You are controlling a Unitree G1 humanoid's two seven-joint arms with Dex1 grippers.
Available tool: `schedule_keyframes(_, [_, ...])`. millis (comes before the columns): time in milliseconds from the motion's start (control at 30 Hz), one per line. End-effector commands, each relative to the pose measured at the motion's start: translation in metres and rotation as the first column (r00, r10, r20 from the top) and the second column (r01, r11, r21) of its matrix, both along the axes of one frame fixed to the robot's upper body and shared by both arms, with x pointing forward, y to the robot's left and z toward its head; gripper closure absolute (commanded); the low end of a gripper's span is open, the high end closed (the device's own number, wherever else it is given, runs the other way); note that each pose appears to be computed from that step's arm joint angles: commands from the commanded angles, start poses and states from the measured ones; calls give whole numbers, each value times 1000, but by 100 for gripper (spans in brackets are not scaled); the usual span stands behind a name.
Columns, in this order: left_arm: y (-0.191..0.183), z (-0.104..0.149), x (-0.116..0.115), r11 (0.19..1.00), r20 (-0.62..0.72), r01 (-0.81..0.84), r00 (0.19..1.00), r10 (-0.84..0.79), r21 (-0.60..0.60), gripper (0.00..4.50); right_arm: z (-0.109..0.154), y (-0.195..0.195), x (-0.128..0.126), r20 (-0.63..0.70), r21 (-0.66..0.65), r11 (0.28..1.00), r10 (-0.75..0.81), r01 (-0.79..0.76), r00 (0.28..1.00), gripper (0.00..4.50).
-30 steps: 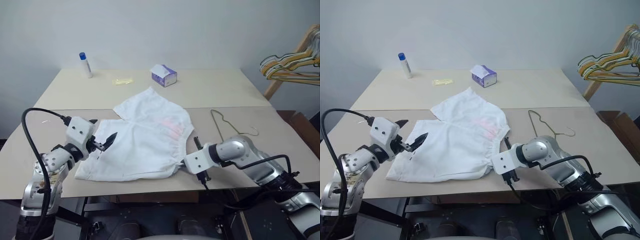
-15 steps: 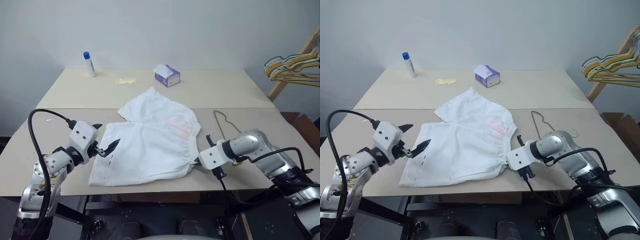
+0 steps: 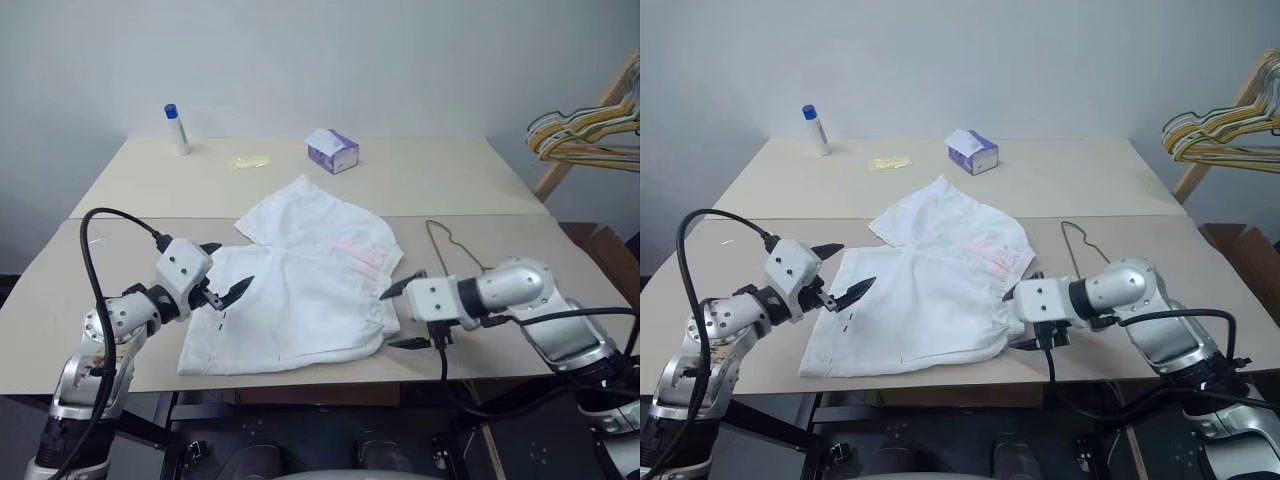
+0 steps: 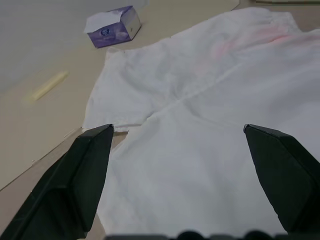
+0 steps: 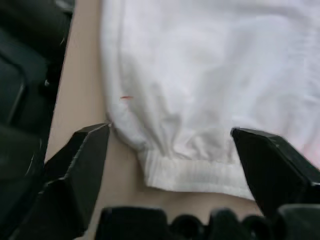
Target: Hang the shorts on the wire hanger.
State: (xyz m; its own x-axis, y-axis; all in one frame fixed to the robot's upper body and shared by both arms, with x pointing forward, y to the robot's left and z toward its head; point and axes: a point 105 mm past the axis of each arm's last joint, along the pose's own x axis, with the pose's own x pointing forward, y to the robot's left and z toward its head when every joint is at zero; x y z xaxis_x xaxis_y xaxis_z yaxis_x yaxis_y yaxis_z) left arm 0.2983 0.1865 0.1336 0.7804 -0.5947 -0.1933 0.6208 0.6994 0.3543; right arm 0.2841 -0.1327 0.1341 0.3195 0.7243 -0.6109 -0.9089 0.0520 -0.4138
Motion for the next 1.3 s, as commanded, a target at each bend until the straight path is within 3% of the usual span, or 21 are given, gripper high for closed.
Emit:
schedule_keyframes(33, [-21,22,-7,987,76,158,985,-154,-38,0,25,-17,23,-5,122,949,-293,291,956,3])
schedule_keyframes(167, [-42,36,-24,933,106,354,932,-346,-61,0,25,-37,45,-127,203,790,-565,579,815,3])
schedule_keyframes(367, [-60,50,-37,852,145,522,846,-513,-32,0,-3,-76,79,-233,189,433,-852,881,469,3])
schedule_keyframes(500, [-67,51,-37,827,148,563,819,-554,-17,0,-22,-87,88,-270,158,340,-888,927,372,3])
schedule_keyframes(700, [-73,51,-40,798,141,602,791,-595,-12,0,-47,-91,93,-322,103,318,-886,942,334,3])
schedule_keyframes(1067, [-69,46,-43,807,121,591,801,-586,-11,0,-57,-73,95,-304,103,418,-850,902,429,3])
schedule_keyframes(1233, [-71,43,-44,810,116,586,805,-582,-9,0,-72,-69,90,-375,28,397,-846,917,378,3])
schedule_keyframes(1300, [-71,43,-44,813,114,583,808,-578,-10,0,-80,-68,87,-390,-15,396,-848,918,360,62])
